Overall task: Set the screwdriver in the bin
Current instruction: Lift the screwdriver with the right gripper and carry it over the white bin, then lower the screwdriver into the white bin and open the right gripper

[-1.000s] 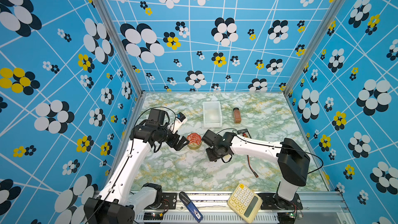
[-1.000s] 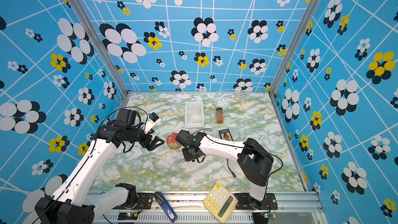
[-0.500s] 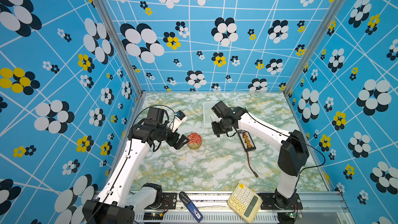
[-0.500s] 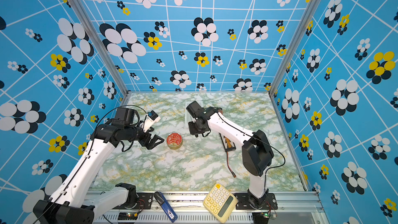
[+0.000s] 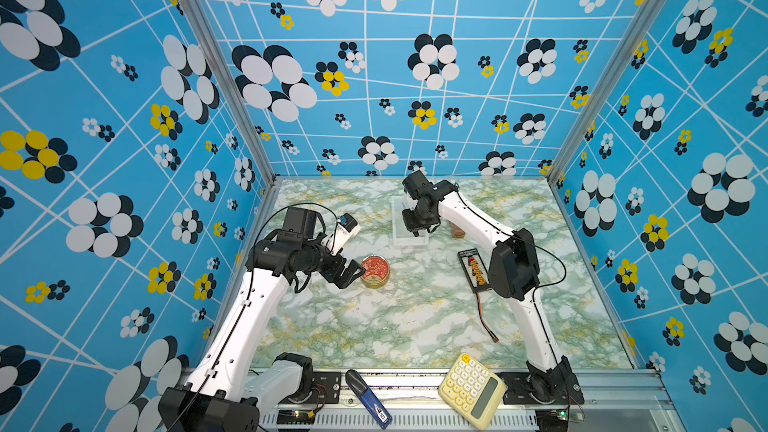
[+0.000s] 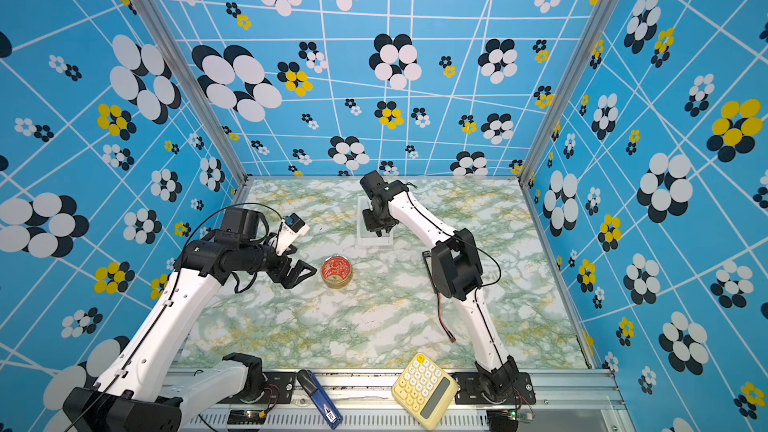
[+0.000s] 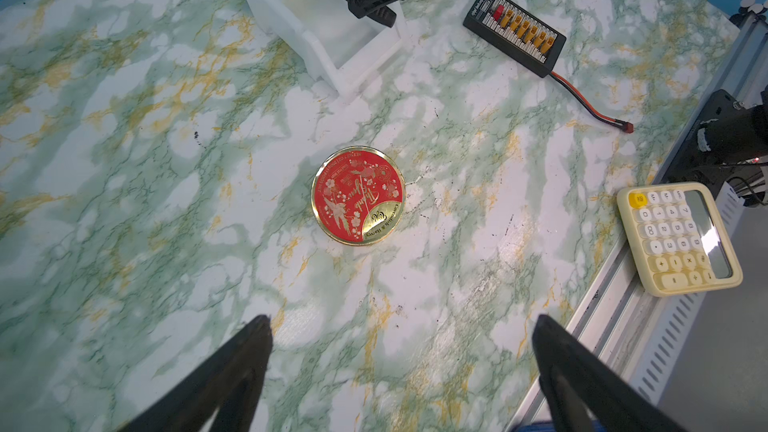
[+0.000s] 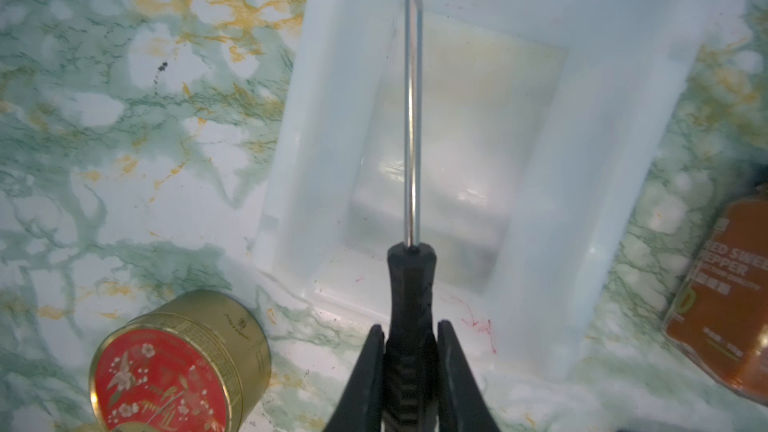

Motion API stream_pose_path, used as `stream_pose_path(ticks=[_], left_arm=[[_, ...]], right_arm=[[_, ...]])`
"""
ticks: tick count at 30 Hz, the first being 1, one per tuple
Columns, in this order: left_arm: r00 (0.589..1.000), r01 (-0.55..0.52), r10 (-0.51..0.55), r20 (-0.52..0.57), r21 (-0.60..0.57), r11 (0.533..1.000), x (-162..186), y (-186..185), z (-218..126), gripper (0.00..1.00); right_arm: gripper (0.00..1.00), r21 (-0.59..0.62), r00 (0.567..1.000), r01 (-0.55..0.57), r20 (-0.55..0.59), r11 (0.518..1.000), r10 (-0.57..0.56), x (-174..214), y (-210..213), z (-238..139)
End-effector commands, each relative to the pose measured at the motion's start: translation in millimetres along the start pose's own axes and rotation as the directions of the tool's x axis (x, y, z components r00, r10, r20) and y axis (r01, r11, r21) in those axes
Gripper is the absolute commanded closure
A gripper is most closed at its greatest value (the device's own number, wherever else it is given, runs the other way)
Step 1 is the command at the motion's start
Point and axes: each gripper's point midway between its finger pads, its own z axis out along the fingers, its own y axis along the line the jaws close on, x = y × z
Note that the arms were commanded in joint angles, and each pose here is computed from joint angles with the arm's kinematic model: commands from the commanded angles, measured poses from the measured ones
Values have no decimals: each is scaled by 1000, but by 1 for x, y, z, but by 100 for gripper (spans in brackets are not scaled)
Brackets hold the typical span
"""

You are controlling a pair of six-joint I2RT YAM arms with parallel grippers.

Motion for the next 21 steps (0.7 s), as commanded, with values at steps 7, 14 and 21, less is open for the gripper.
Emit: stream_pose_path(ticks=[7, 14, 21], left_arm=[[1000, -5, 5, 1, 1, 1000, 3, -3, -3, 1], [1000, 1, -1, 0, 7, 1000, 1, -3, -2, 1], [1000, 2, -2, -2, 24, 1000, 2, -6, -2, 1]], right_arm=[[80, 46, 999, 42, -17, 998, -41, -5, -12, 21], [79, 56, 998, 55, 14, 997, -56, -13, -12, 31], [77, 58, 998, 64, 2, 996, -64, -13, -13, 45]])
